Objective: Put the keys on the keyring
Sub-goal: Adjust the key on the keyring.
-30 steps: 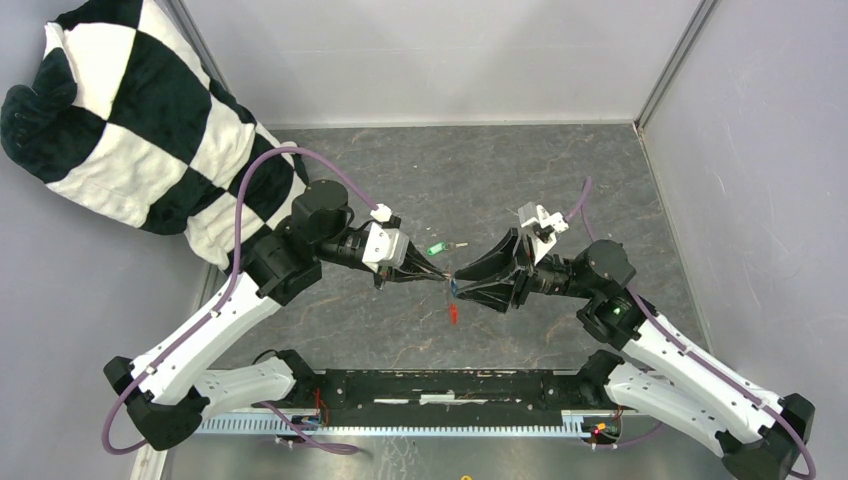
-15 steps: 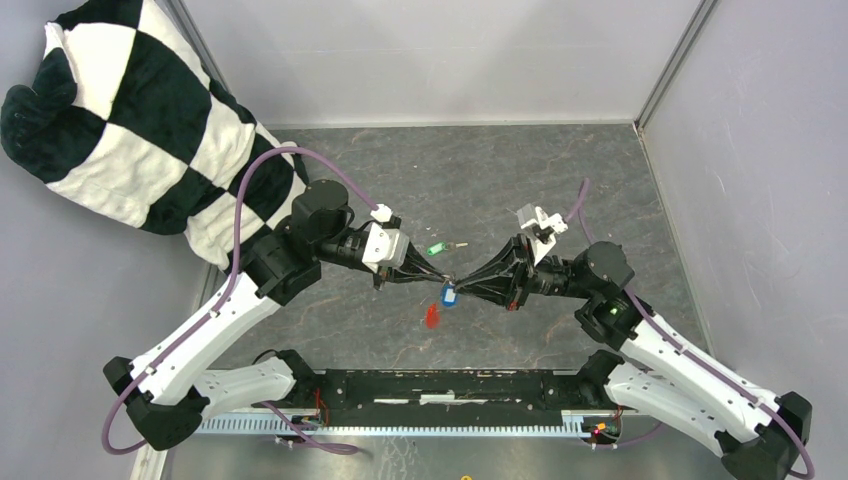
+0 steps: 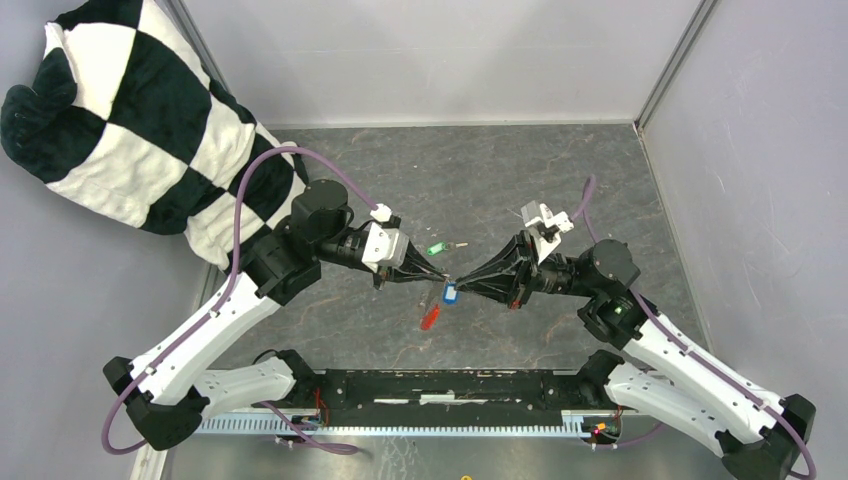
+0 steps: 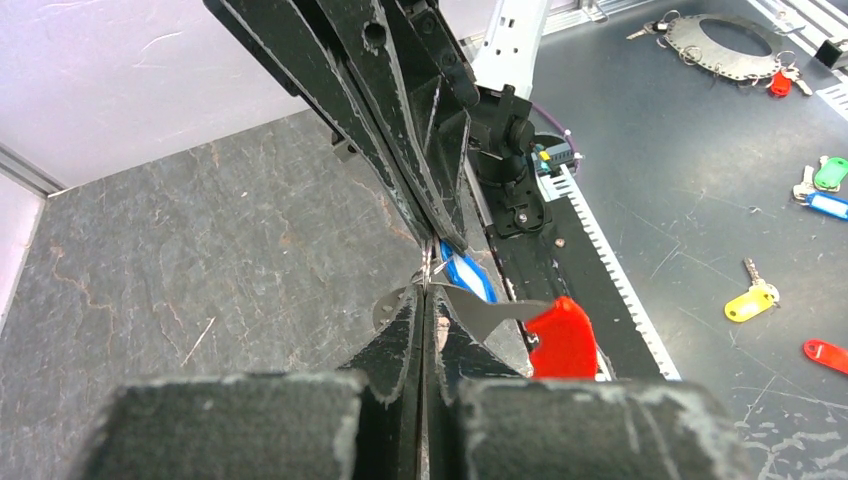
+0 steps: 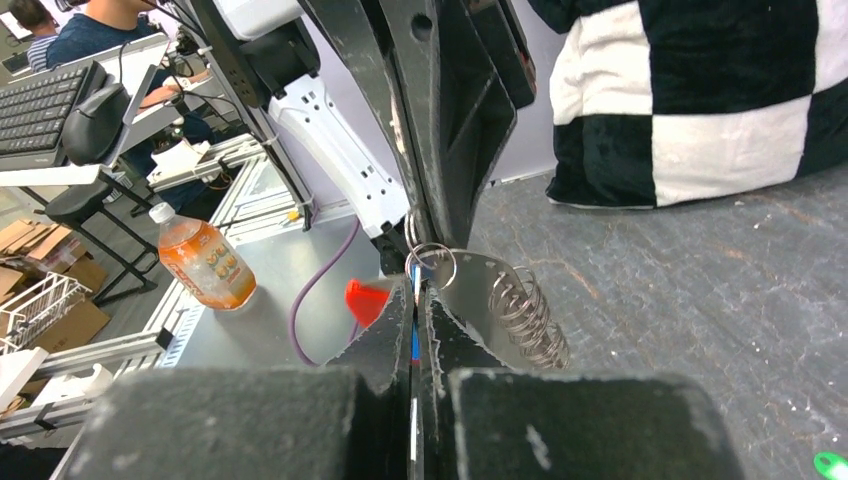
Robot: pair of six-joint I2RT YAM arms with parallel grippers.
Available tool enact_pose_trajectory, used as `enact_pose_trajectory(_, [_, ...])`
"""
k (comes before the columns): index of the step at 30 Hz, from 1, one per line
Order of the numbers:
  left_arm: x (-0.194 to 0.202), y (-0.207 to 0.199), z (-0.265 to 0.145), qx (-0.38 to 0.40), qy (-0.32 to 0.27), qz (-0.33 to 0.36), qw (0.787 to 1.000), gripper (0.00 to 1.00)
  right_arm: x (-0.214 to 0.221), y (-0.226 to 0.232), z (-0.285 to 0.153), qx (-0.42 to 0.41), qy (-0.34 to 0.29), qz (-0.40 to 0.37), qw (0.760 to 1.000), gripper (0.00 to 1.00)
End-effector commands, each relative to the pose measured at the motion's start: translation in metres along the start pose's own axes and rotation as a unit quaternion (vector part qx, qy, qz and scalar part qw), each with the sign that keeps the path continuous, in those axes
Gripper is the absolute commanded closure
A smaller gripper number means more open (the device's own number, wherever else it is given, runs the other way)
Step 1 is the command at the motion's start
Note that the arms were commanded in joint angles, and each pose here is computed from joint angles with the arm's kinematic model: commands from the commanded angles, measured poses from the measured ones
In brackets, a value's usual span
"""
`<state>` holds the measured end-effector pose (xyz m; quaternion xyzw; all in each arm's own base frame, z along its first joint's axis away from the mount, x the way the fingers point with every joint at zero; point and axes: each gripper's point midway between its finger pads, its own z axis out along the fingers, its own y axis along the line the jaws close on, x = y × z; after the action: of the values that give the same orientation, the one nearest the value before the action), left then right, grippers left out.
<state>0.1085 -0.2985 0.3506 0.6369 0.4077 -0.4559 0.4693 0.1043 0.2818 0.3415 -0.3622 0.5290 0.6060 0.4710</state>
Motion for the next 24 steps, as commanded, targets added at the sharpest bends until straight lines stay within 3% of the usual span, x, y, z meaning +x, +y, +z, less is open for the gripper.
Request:
enact_pose_trajectory(1, [-0.022, 0.002, -0.003, -0.003, -0.025, 0.042, 0.999, 0.98, -0.028, 0.009, 0.004, -0.013, -0.025, -0.033, 0.999, 1.0])
enact_pose_trajectory(12, [-0.021, 0.003, -0.003, -0.007, -0.024, 0.042, 0.999, 0.98, -0.017, 0.002, 0.003, 0.004, -0.001, -0.031, 1.0, 0.98])
enact_pose_trajectory(19, [-0.022, 0.018, -0.004, -0.046, -0.018, 0.046, 0.998, 0.98, -0.02, -0.02, -0.012, 0.093, 0.027, -0.074, 0.993, 0.48])
enact_pose_trajectory(22, [-0.018, 0.034, -0.007, -0.09, -0.008, 0.04, 0.995, 0.98, -0.023, -0.031, -0.021, 0.136, 0.026, -0.094, 0.986, 0.31])
enact_pose_trajectory(24, [-0.016, 0.044, -0.008, -0.116, -0.003, 0.03, 0.993, 0.98, -0.02, -0.036, -0.025, 0.151, 0.023, -0.099, 0.983, 0.25])
